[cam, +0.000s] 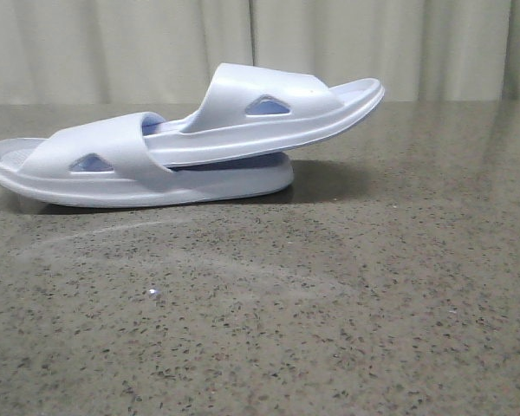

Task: Insert blue slippers together front up

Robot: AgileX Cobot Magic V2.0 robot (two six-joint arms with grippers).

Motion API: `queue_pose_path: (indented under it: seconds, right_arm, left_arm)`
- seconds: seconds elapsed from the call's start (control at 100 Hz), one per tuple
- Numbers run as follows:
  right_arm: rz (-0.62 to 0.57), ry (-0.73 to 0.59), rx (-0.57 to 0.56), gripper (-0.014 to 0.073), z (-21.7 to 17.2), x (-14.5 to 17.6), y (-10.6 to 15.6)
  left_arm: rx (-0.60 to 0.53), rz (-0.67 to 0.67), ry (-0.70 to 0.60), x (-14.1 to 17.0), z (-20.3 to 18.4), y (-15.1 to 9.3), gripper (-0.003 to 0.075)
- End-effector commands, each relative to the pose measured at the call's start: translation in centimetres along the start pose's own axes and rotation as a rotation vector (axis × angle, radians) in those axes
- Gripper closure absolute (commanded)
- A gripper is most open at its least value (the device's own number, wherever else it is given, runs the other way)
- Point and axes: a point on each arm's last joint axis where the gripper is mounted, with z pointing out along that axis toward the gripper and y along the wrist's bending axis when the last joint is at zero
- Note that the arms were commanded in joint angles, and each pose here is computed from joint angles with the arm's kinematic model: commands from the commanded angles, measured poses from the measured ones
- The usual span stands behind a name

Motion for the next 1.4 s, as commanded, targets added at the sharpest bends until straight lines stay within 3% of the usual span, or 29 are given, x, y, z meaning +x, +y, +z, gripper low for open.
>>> queue_pose_path:
  seconds: [0.0,0.22,0.26,1.17,1.29,1.39]
  right_arm:
    - [-0.011,-0.024,-0.015,0.0673,-0.1,-0.8,0.4]
    - [-0.011,-0.024,-0.015,0.0673,-0.1,-0.8,0.4]
    - [-0.011,-0.024,-0.014,0.0673,-0.1,-0.8,0.4]
    - [-0.011,-0.023,-0.018,0.0673,-0.1,-0.8,0.4]
    - [-0.011,-0.027,-0.008,0.0673,-0.1,-0.9,0.3]
    - [-0.059,-0.064,0.073,0.0673,-0.1,-1.1,-0.4]
  left_arm:
    - [-0.066,-0.022,-0.094,-0.1,-0.6,0.5,0.0705]
    - [-0.170,-0.028,-0.212,3.4,-1.7,1.2,0.0705]
    - [-0.174,-0.039,-0.144,3.9,-1.6,1.2,0.0705]
    - [-0.169,-0.072,-0.130,4.0,-1.5,1.2,0.0705]
    - [-0.169,-0.072,-0.130,4.0,-1.5,1.2,0.0705]
    - [-0.169,-0.072,-0.130,4.0,-1.5,1.2,0.0705]
